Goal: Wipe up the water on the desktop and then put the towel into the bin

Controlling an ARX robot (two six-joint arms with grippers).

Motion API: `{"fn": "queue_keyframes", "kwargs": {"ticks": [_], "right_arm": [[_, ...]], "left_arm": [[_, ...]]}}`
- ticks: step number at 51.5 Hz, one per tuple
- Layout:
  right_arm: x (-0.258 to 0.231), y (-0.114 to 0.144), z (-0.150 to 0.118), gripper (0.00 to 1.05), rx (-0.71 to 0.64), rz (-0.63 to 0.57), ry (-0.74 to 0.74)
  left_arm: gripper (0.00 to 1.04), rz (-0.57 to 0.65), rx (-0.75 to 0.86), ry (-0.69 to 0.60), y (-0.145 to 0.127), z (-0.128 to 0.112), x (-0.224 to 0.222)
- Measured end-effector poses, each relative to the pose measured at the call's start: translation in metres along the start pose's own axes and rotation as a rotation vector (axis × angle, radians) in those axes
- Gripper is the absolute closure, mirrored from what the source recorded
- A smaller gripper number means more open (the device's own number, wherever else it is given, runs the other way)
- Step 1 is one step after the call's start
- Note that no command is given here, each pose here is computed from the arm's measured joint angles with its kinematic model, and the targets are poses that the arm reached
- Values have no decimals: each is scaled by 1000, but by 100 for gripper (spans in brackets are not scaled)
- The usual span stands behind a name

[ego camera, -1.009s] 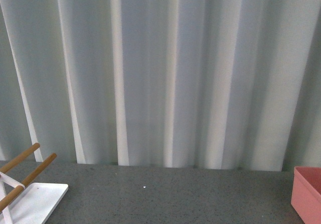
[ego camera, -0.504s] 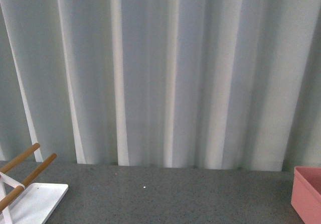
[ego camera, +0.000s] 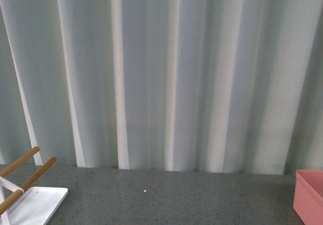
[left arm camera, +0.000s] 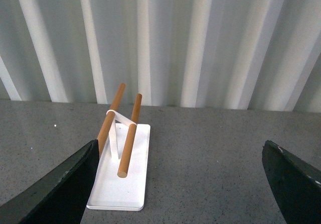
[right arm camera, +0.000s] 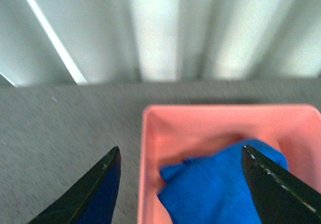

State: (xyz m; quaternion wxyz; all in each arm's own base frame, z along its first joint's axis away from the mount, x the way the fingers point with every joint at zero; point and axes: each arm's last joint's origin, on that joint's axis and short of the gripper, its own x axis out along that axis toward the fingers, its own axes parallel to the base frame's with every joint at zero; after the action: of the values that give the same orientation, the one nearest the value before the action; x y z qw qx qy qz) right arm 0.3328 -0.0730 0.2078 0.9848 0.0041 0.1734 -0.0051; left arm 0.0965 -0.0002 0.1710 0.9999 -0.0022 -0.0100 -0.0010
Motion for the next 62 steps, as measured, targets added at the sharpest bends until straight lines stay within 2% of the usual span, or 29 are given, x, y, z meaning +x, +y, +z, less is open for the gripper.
{"fn": "queue_keyframes", "kwargs": {"ticks": [2,5,9,16,20,40,44,62], "right_arm": [[-10,7,-5,45,-18,3,-141],[-25,15,-6,54,-29,3,-264],[-45,25,-8,66,-38,5,-358],[-71,39,-32,91,-30,10,-353],[-80,43,-45,102,-26,5,-332],[-129,64,-80,101,-21,-15,-334],[-138,70,-86,101,-26,12,-336],[-157,70,-106,101,-26,12,-331]], "left_arm": [[7,0,0,0,0,0,0],[7,0,0,0,0,0,0],[7,0,0,0,0,0,0],[7,0,0,0,0,0,0],[7,0,0,0,0,0,0],[7,0,0,0,0,0,0],[7,0,0,0,0,0,0],[7,0,0,0,0,0,0]]}}
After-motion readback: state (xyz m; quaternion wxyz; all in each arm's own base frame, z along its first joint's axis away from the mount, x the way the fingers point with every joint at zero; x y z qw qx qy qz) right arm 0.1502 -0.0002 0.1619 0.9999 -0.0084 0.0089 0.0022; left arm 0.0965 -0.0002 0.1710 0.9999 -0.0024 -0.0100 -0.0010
